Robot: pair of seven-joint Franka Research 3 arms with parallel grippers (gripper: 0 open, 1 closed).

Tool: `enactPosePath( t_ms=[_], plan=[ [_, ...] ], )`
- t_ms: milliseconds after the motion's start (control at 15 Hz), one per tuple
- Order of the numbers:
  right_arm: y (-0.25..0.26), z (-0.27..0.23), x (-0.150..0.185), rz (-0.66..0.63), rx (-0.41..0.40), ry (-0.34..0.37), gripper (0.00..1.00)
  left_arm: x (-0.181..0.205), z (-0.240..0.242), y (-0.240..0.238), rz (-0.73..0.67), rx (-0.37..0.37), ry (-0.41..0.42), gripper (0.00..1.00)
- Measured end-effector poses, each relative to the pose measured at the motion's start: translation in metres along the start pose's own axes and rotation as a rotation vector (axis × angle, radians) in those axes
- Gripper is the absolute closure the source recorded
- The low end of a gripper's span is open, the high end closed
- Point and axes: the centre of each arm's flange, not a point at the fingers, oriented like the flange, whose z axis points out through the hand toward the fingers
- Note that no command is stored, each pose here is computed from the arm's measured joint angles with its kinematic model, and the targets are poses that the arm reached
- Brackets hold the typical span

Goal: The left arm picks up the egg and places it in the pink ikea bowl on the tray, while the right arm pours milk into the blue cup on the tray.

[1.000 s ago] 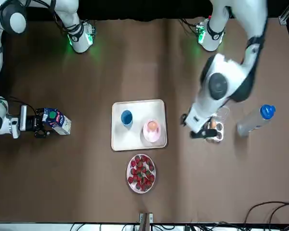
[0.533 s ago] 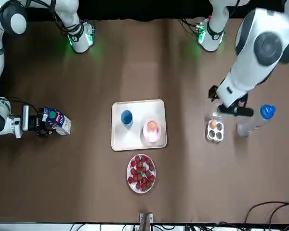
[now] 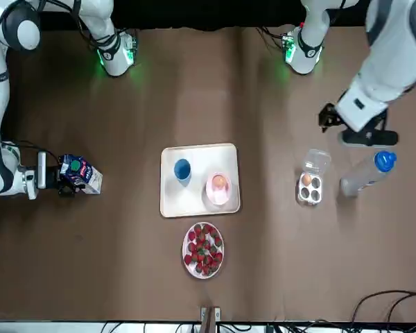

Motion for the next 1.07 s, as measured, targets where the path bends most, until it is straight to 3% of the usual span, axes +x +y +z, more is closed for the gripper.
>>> enactPosePath(
  t_ms=[67, 200, 400, 467, 800, 1067],
  plan=[
    [0.0, 0.0, 0.0, 0.0, 0.0, 0.0, 0.03, 0.001, -0.001, -0.014, -0.024, -0.005, -0.001, 0.0],
    [0.0, 0.001, 0.0, 0.0, 0.001, 0.0, 0.16, 0.001, -0.003, -0.04, -0.052, -0.02, 0.0, 0.0],
    [0.004, 0.004, 0.003, -0.005, 0.007, 0.001, 0.22, -0.005, -0.01, -0.075, -0.09, -0.061, -0.005, 0.0],
    [0.007, 0.007, 0.006, -0.01, 0.013, -0.001, 0.32, -0.014, -0.02, -0.091, -0.107, -0.095, 0.003, 0.0],
    [0.028, 0.016, 0.036, -0.018, 0.04, -0.037, 0.33, -0.026, -0.027, -0.09, -0.112, -0.097, -0.023, 0.0],
    [0.045, 0.012, 0.075, 0.037, 0.052, -0.111, 0.31, -0.024, -0.022, -0.089, -0.109, -0.097, -0.034, 0.0]
  ],
)
